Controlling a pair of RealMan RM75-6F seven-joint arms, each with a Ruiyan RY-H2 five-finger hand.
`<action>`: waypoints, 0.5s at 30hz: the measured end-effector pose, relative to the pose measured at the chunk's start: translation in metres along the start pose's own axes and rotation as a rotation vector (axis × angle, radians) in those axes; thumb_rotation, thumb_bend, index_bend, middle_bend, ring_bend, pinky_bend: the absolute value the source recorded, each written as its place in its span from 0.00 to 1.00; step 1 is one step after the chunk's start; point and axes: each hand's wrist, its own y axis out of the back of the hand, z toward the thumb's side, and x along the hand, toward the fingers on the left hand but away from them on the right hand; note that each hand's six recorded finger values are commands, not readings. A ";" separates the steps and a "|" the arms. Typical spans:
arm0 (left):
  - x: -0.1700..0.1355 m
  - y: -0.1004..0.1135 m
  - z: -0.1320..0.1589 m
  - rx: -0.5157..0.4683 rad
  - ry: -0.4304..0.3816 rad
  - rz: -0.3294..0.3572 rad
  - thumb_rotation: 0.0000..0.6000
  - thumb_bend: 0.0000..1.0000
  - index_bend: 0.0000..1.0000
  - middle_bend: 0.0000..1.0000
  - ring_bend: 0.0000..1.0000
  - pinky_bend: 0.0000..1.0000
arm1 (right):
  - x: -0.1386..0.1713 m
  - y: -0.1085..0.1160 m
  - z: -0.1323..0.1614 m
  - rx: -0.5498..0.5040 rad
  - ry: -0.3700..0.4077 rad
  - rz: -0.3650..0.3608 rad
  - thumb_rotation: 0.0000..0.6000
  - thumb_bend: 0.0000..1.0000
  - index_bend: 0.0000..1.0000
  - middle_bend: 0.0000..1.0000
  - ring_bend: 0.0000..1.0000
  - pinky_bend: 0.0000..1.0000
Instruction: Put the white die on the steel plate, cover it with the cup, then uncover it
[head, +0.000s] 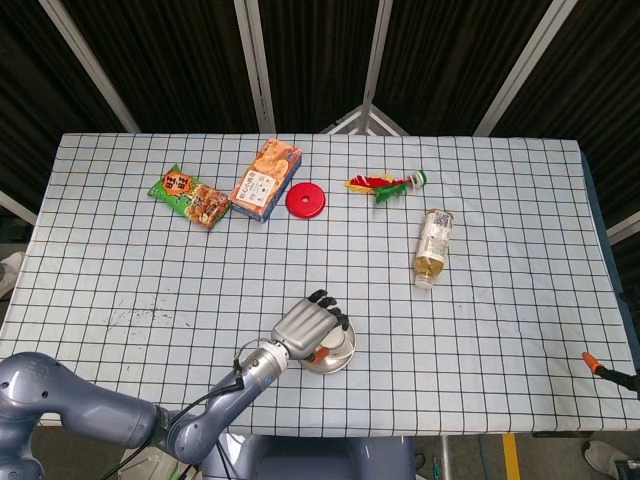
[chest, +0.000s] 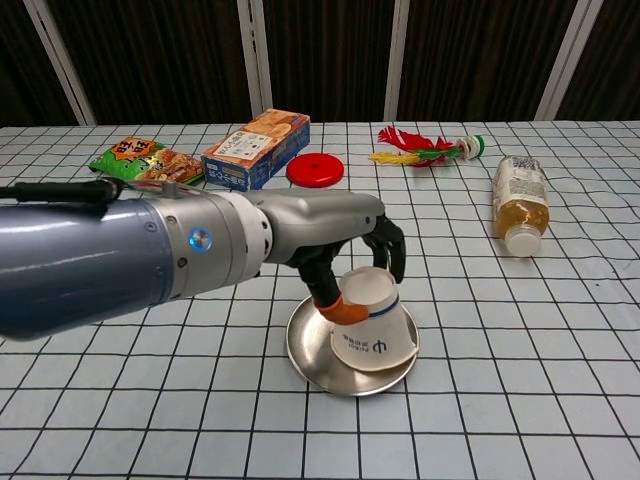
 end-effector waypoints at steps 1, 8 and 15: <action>0.000 0.001 -0.001 0.013 0.004 0.005 1.00 0.52 0.39 0.39 0.16 0.10 | 0.000 0.000 0.000 0.000 0.001 0.000 1.00 0.10 0.20 0.12 0.14 0.07; 0.002 0.006 -0.010 0.169 0.019 0.058 1.00 0.52 0.39 0.39 0.16 0.10 | 0.001 0.000 0.001 -0.002 0.004 0.001 1.00 0.10 0.20 0.12 0.14 0.07; 0.005 -0.004 -0.015 0.268 0.021 0.078 1.00 0.52 0.39 0.39 0.16 0.10 | 0.001 0.001 0.001 -0.011 0.004 0.002 1.00 0.10 0.20 0.12 0.14 0.07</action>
